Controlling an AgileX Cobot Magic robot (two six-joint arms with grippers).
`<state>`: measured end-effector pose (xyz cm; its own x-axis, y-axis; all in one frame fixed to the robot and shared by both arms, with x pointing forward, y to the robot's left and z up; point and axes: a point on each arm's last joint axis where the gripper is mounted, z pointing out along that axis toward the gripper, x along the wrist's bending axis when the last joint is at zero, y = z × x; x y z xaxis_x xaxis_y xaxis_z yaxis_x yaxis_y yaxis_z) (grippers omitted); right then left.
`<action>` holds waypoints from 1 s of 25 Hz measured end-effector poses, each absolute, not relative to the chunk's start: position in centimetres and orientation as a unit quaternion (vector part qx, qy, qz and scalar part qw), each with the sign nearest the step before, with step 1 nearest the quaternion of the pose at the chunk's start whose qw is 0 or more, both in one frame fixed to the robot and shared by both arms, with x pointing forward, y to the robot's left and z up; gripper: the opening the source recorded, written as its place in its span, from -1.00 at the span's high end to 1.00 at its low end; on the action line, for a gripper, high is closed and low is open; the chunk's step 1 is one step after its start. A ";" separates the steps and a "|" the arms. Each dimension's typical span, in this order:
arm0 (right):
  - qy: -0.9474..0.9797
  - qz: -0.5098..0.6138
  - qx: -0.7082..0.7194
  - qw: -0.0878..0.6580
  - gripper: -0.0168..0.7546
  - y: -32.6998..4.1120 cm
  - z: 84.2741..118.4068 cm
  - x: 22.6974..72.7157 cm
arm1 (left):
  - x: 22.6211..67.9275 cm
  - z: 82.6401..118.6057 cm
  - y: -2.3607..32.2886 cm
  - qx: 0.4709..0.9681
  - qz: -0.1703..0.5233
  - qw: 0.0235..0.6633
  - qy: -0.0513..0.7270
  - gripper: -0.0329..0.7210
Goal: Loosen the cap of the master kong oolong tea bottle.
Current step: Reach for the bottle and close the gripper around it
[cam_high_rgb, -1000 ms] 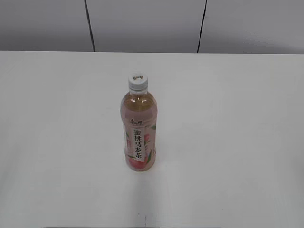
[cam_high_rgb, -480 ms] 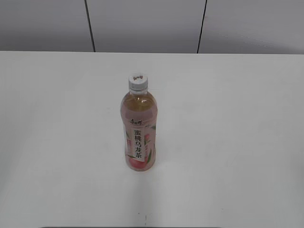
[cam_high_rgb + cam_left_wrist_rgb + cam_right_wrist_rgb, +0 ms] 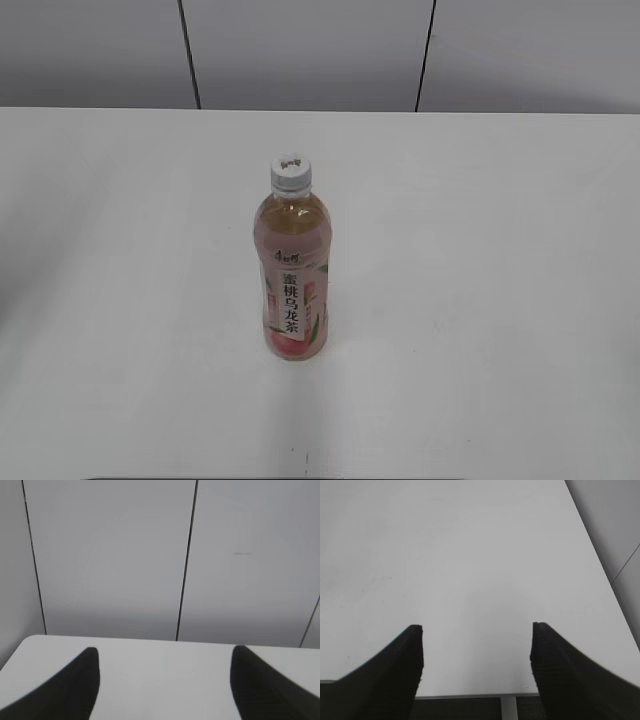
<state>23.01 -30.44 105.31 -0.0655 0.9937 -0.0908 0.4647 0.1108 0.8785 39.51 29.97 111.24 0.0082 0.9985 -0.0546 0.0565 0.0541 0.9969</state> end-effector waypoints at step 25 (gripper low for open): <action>0.641 0.349 0.568 0.380 -0.37 -30.4 105.3 23.0 | 53.7 92.6 26.5 0.576 0.342 0.591 0.450 -0.28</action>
